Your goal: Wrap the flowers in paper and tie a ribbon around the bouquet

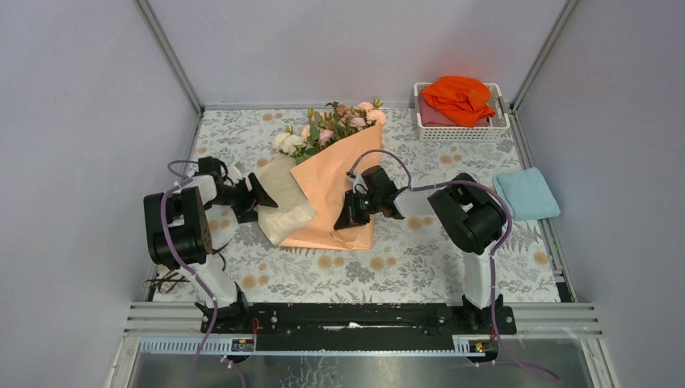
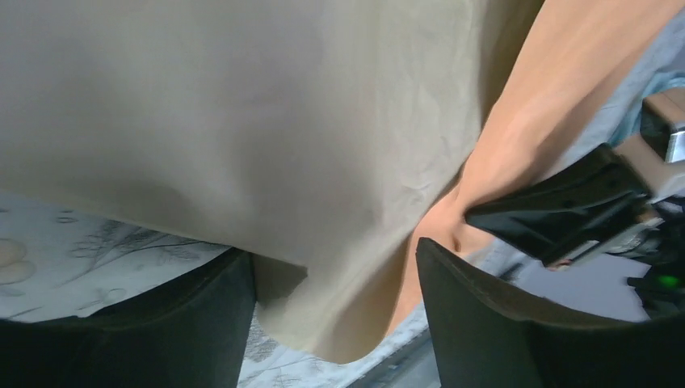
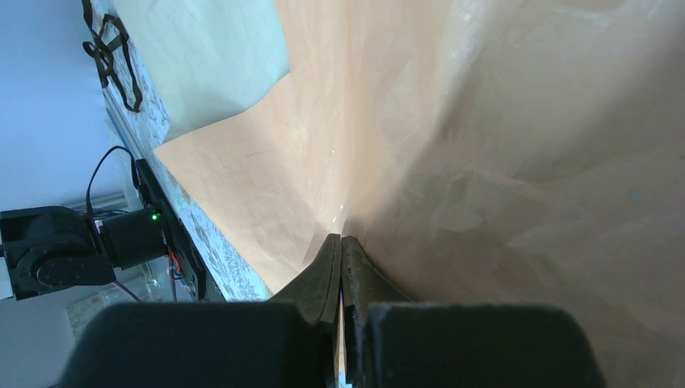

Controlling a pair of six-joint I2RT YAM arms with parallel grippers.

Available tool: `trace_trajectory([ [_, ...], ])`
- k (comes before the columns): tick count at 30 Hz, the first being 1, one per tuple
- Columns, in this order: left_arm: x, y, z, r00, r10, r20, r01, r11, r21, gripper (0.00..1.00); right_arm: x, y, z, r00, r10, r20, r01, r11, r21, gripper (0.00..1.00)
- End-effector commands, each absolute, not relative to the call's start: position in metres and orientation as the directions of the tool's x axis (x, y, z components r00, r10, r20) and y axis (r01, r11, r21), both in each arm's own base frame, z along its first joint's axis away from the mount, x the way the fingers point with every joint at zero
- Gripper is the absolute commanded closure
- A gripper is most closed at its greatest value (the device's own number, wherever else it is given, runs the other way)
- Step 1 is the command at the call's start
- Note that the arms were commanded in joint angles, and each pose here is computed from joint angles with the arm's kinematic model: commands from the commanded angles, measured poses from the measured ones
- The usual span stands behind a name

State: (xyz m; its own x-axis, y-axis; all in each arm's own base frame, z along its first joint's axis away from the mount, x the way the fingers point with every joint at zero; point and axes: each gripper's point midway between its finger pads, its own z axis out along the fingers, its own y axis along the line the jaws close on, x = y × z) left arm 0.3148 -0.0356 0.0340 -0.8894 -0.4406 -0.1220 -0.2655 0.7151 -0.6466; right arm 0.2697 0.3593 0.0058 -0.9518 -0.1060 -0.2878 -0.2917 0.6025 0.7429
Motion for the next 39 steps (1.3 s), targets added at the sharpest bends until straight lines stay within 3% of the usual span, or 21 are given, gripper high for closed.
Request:
trace_trajectory([
  [1,0.283,-0.047,0.002,-0.889,-0.455,0.050,-0.381,0.674,-0.633,0.33,0.269,0.316,-0.052,-0.959,-0.113,-0.258,-0.244,0.792,0.560,1.00],
  [3,0.289,-0.049,0.015,-0.889,-0.458,0.015,-0.353,0.663,-0.661,0.41,0.269,0.316,-0.051,-0.960,-0.112,-0.258,-0.243,0.791,0.561,1.00],
  [6,0.293,-0.054,0.036,-0.889,-0.457,-0.033,-0.304,0.642,-0.704,0.41,0.268,0.317,-0.052,-0.960,-0.115,-0.255,-0.244,0.790,0.562,1.00],
  [11,0.287,-0.067,0.064,-0.891,-0.452,-0.055,-0.239,0.568,-0.788,0.32,0.268,0.316,-0.050,-0.959,-0.122,-0.255,-0.250,0.791,0.559,1.00],
  [13,0.270,-0.069,0.054,-0.868,-0.496,-0.027,-0.296,0.560,-0.774,0.26,0.267,0.316,-0.049,-0.958,-0.127,-0.257,-0.254,0.791,0.556,1.00],
  [23,0.256,-0.058,0.029,-0.795,-0.606,0.006,-0.437,0.567,-0.698,0.20,0.268,0.313,-0.047,-0.956,-0.134,-0.261,-0.260,0.798,0.543,1.00],
  [29,0.270,-0.047,0.009,-0.821,-0.570,0.030,-0.431,0.585,-0.687,0.26,0.272,0.315,-0.046,-0.955,-0.134,-0.266,-0.263,0.799,0.541,1.00],
  [39,0.287,-0.022,0.022,-0.791,-0.594,-0.146,-0.382,0.666,-0.641,0.24,0.272,0.316,-0.046,-0.954,-0.140,-0.267,-0.269,0.797,0.541,1.00],
])
